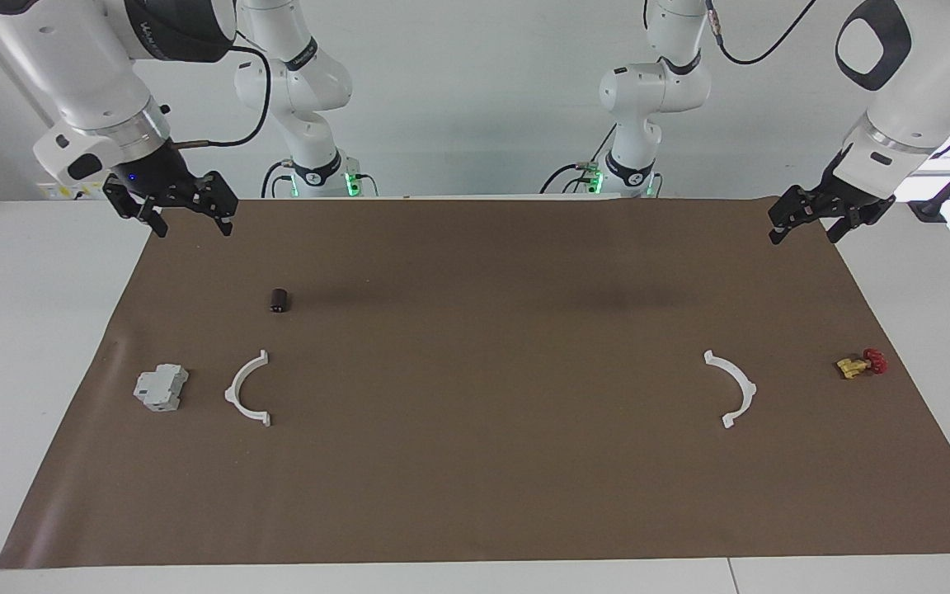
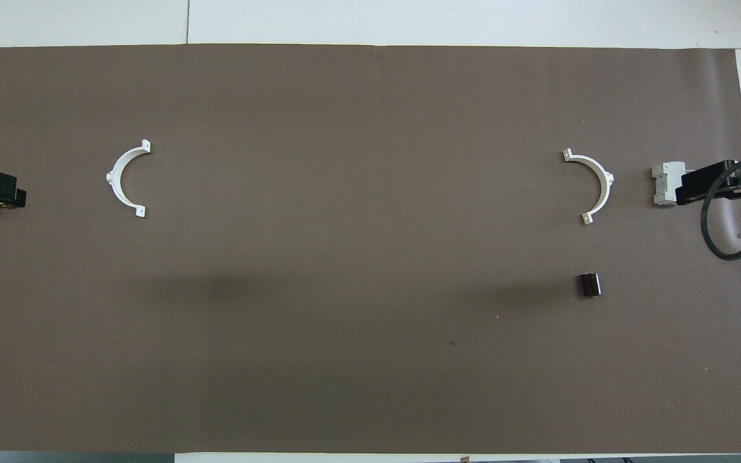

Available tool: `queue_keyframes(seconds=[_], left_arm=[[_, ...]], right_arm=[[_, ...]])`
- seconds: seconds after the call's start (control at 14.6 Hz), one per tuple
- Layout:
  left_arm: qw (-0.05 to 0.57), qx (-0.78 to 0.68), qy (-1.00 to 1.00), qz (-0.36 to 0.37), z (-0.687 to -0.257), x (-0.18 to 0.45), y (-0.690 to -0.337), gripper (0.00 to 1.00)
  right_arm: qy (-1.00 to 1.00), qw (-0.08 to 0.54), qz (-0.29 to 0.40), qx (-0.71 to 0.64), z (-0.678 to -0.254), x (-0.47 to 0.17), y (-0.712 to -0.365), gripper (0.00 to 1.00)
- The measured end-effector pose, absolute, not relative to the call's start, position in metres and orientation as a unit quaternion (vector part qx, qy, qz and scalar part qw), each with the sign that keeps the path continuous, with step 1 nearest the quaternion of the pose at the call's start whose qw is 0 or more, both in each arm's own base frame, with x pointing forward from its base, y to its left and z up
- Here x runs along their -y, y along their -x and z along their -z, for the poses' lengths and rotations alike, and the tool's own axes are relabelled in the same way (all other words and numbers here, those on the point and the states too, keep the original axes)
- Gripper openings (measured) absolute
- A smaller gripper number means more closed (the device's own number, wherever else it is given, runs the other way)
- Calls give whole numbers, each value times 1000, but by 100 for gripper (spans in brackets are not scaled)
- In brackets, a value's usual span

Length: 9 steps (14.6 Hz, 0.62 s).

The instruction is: Assemble drain pipe with both arms

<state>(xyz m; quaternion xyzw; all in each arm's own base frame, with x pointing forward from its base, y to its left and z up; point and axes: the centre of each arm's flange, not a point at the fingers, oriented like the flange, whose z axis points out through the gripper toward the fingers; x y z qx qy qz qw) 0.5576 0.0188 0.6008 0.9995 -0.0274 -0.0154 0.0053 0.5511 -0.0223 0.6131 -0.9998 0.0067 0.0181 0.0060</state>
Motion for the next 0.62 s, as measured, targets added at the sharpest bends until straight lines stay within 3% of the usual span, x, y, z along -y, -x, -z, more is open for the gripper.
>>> queue_keyframes(seconds=[0.41,0.62], left_arm=[[5,26,-1000,7,-600,-19,-560,100],[4,27,-1000,-9,-586,-18,-566,100]], right_arm=[[1000,6,-3,11,-599,24,-554,100],[999,3,26,22,-558,26,-566,100]])
